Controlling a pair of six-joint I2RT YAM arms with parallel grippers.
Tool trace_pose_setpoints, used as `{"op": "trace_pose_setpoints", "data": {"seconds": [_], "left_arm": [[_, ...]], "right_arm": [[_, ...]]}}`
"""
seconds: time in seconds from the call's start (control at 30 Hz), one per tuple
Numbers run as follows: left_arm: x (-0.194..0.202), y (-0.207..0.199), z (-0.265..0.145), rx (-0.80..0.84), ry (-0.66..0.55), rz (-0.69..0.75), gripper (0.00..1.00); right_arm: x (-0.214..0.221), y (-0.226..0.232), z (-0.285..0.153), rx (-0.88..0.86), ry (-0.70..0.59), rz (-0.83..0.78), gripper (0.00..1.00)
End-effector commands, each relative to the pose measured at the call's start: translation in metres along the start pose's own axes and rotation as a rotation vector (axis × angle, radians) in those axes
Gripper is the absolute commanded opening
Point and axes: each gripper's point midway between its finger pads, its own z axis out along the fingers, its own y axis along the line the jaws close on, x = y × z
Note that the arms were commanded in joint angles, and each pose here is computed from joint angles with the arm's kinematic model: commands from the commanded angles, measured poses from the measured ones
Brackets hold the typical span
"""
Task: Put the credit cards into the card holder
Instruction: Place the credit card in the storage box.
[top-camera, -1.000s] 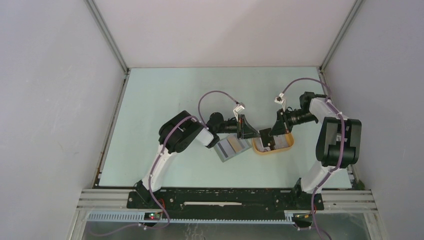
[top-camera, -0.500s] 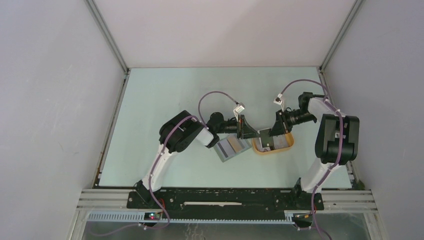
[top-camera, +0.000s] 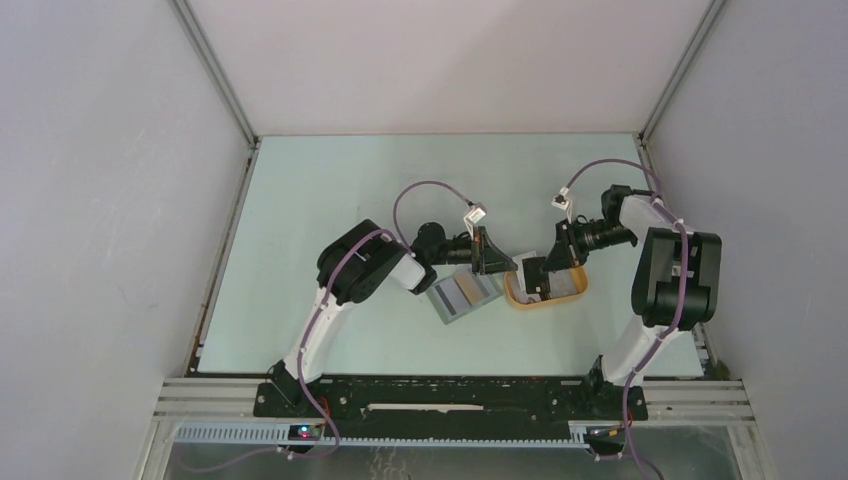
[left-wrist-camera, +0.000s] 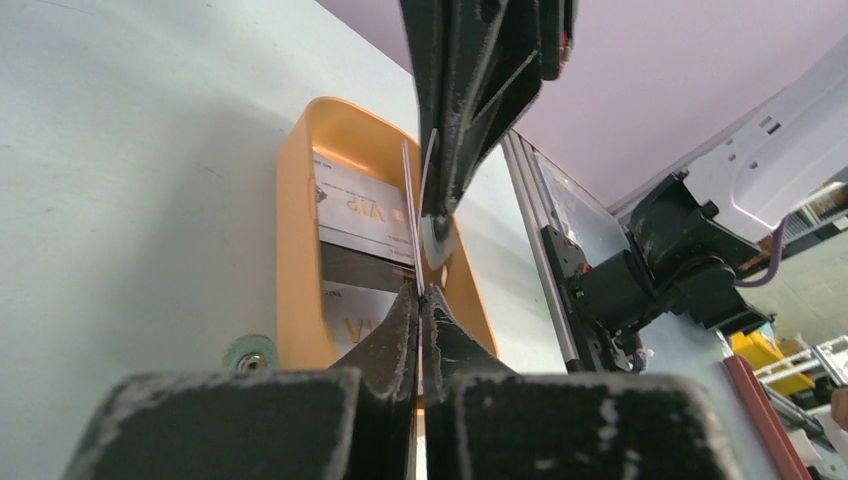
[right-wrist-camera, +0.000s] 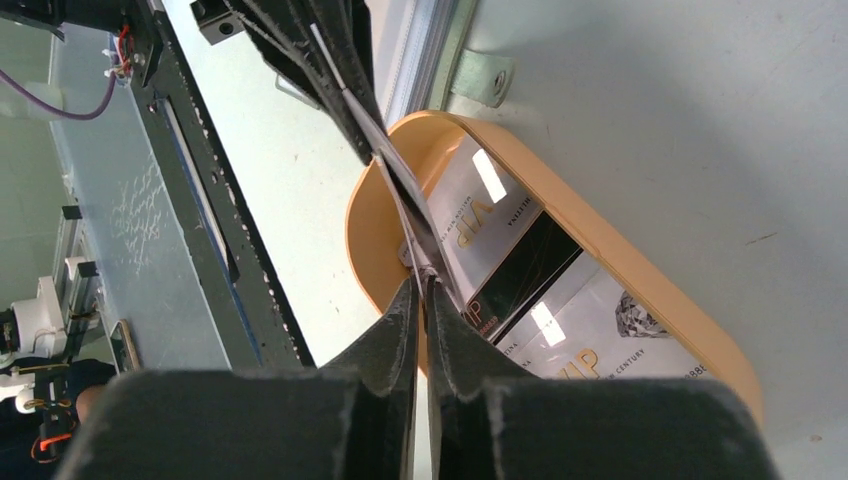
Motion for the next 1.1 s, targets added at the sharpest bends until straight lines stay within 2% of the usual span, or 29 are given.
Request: {"op": "trace_pose_setpoints", "data": {"seconds": [0.0,0.07,0.47,0.7,0.77,0.87,1.07], "left_arm": [[-0.017,0.001,0.005,0.007,-0.045,0.063,0.00],[-0.016,0.003,0.004,0.000,-0.046,0.056,0.00],[-0.015,0.012,0.001,-0.083,-0.059,0.020,0.00],[-0.009,0.010,0.009,-0.125,-0.040,-0.015,0.01],[-0.008,0.007,0.013,-0.140,-0.032,-0.011,0.06],[-0.003,0.007,0.018,-0.166,-0.003,-0.008,0.09],[-0.008,0.009,0.017,-0.246,0.011,0.003,0.28]], "right_arm": [[-0.013,0.002,-0.014,0.016,-0.040,-0.067,0.05],[-0.015,0.005,-0.019,0.014,-0.053,-0.078,0.00],[-0.026,0.028,-0.044,0.013,-0.146,-0.170,0.00],[-0.031,0.028,-0.059,0.040,-0.205,-0.141,0.00],[-0.031,0.027,-0.062,0.048,-0.215,-0.127,0.00],[-0.032,0.027,-0.066,0.052,-0.226,-0.110,0.00],[-0.031,0.029,-0.069,0.049,-0.224,-0.103,0.00]]}}
